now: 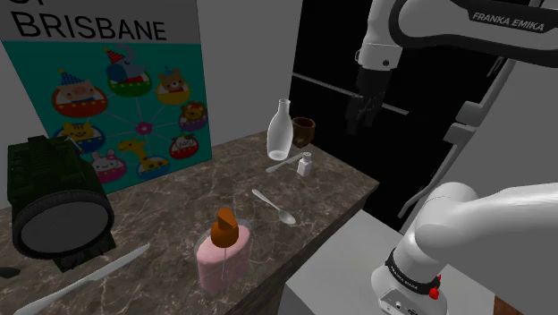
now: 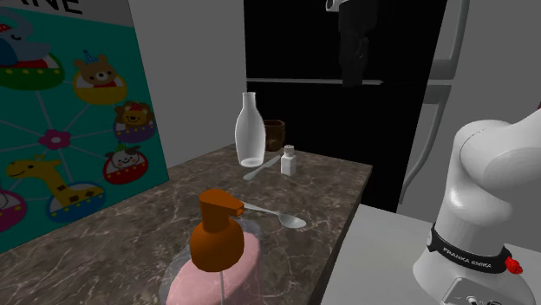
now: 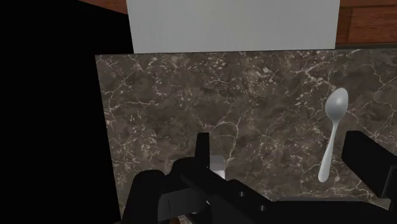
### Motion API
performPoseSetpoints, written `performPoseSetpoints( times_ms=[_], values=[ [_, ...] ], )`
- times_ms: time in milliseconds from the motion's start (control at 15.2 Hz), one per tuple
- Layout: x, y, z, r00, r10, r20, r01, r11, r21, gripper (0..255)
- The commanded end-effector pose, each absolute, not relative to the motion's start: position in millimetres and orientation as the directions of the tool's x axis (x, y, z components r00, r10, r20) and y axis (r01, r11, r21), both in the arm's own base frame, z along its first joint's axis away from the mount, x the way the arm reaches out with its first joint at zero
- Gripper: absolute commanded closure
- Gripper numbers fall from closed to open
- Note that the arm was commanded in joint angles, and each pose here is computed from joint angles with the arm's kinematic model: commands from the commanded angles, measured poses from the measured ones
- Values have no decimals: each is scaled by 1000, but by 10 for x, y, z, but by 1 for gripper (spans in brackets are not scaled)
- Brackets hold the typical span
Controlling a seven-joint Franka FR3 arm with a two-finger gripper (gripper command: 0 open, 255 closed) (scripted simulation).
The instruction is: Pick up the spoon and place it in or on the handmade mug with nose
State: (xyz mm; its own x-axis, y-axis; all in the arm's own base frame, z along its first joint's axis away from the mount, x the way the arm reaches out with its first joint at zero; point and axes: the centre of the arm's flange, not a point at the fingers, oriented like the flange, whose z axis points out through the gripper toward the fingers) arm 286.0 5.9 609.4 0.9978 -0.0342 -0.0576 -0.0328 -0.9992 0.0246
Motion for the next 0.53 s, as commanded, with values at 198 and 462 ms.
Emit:
performPoseSetpoints(
  times_ms=[198,462],
  values=[
    [3064,210,5798,997,-33,-68,-33,-999,3,0],
    [3331,421,5406,996,-30,-82,-33,-999,-25,0]
  ],
)
